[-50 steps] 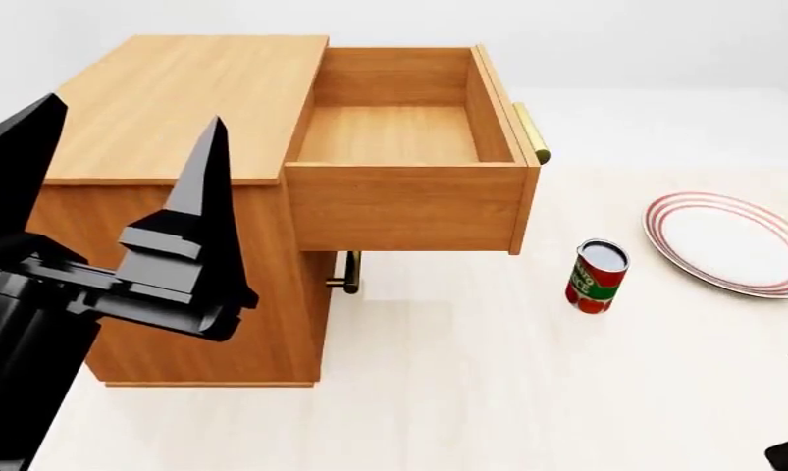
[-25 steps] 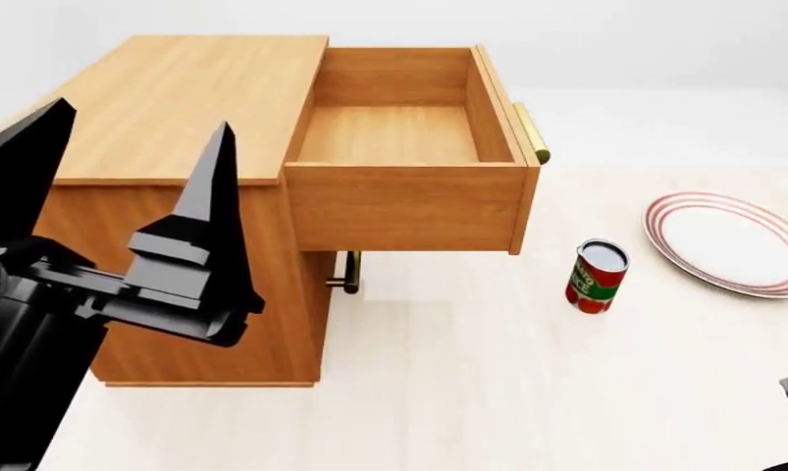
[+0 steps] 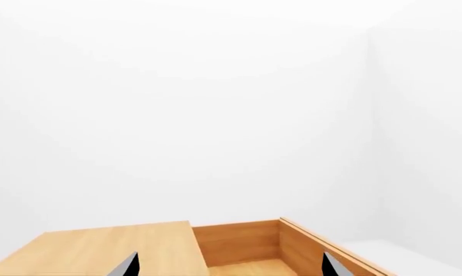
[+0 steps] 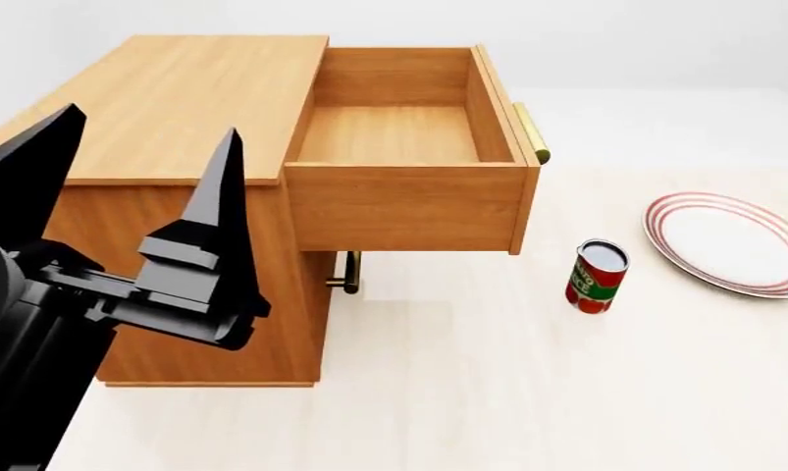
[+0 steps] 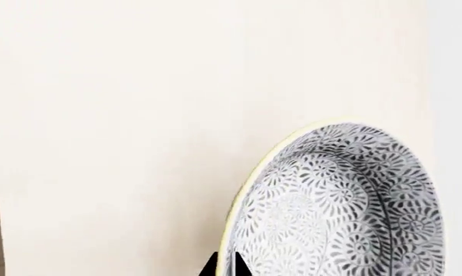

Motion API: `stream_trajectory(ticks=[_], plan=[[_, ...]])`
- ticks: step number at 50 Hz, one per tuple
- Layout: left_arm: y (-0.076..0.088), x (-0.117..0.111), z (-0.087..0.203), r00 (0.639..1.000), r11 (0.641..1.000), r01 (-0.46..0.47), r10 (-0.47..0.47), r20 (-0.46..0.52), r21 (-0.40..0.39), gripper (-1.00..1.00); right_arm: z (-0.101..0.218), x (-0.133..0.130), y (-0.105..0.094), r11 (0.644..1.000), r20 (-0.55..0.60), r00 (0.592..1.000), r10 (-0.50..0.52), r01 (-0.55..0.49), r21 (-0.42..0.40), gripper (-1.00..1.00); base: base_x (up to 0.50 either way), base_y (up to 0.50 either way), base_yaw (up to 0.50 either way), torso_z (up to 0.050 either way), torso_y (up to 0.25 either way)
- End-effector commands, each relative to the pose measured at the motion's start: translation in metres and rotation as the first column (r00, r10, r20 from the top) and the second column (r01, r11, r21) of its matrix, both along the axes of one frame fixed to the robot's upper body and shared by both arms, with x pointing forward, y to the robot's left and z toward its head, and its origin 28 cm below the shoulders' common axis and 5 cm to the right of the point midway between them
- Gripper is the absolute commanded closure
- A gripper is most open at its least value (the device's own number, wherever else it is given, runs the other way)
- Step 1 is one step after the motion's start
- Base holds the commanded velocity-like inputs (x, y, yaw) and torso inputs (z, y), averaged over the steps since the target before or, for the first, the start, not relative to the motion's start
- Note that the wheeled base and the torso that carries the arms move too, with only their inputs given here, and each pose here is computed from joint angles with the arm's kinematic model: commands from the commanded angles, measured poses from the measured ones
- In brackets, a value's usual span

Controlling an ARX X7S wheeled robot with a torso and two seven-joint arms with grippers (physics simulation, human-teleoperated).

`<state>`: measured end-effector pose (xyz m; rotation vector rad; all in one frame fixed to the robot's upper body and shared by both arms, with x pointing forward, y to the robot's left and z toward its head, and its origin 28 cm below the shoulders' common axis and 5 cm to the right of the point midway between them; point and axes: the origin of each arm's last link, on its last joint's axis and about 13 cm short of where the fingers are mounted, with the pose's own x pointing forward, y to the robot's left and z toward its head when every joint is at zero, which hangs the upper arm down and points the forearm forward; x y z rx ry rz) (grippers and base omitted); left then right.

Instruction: Put the bowl in the top drawer of the cabinet.

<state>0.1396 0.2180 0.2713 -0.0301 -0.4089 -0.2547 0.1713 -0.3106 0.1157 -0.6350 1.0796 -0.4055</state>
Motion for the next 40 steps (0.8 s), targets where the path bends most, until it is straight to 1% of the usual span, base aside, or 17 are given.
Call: stream_trajectory(ticks=[1,8,10,13,19,25,29,34,37,40], plan=[[0.0,0.0,0.0,1.0,1.0,0.001,-0.001,-0.002,-0.001,-1.0,0.014,-0.008,-0.002,1.0,0.017,1.0,-0.022,0.022,-0.002,1.0,0.0,0.0,0.0,0.0,0.0],[0.0,0.001,-0.001,1.0,1.0,0.001,-0.001,-0.002,-0.002,-1.0,0.043,-0.012,-0.001,1.0,0.075,0.997,-0.009,0.011,-0.023,1.0,0.0,0.0,0.0,0.0,0.0],[0.0,0.001,-0.001,1.0,1.0,0.002,-0.002,-0.001,-0.002,-1.0,0.053,-0.023,-0.009,1.0,0.088,0.996,0.0,0.002,-0.025,1.0,0.0,0.0,0.0,0.0,0.0],[0.0,0.001,0.0,1.0,1.0,0.002,-0.002,0.001,-0.002,-1.0,0.064,-0.02,-0.013,1.0,0.102,0.995,0.016,-0.014,-0.022,1.0,0.0,0.0,0.0,0.0,0.0],[0.0,-0.001,0.001,1.0,1.0,0.003,-0.003,0.004,-0.002,-1.0,0.092,-0.015,-0.008,0.998,0.109,0.992,0.065,-0.063,-0.018,1.0,0.0,0.0,0.0,0.0,0.0],[0.001,-0.004,0.002,1.0,1.0,0.003,-0.003,0.006,-0.002,-1.0,0.123,-0.016,-0.001,0.99,0.11,0.984,0.14,-0.136,-0.043,1.0,0.0,0.0,0.0,0.0,0.0],[0.001,-0.002,0.003,1.0,1.0,0.002,-0.002,0.007,-0.002,-1.0,0.147,-0.006,0.006,0.978,0.102,0.974,0.202,-0.196,-0.068,1.0,0.0,0.0,0.0,0.0,0.0],[0.002,-0.001,0.003,1.0,1.0,-0.001,0.001,0.01,-0.003,-1.0,0.179,0.016,0.017,0.956,0.1,0.954,0.283,-0.272,-0.113,1.0,0.0,0.0,0.0,0.0,0.0],[0.002,0.0,0.002,1.0,1.0,-0.003,0.003,0.011,-0.004,-1.0,0.199,0.024,0.023,0.942,0.101,0.942,0.322,-0.307,-0.136,1.0,0.0,0.0,0.0,0.0,0.0],[0.002,0.001,0.002,1.0,1.0,-0.003,0.003,0.01,-0.005,-1.0,0.216,0.044,0.038,0.924,0.1,0.926,0.365,-0.346,-0.166,1.0,0.0,0.0,0.0,0.0,0.0]])
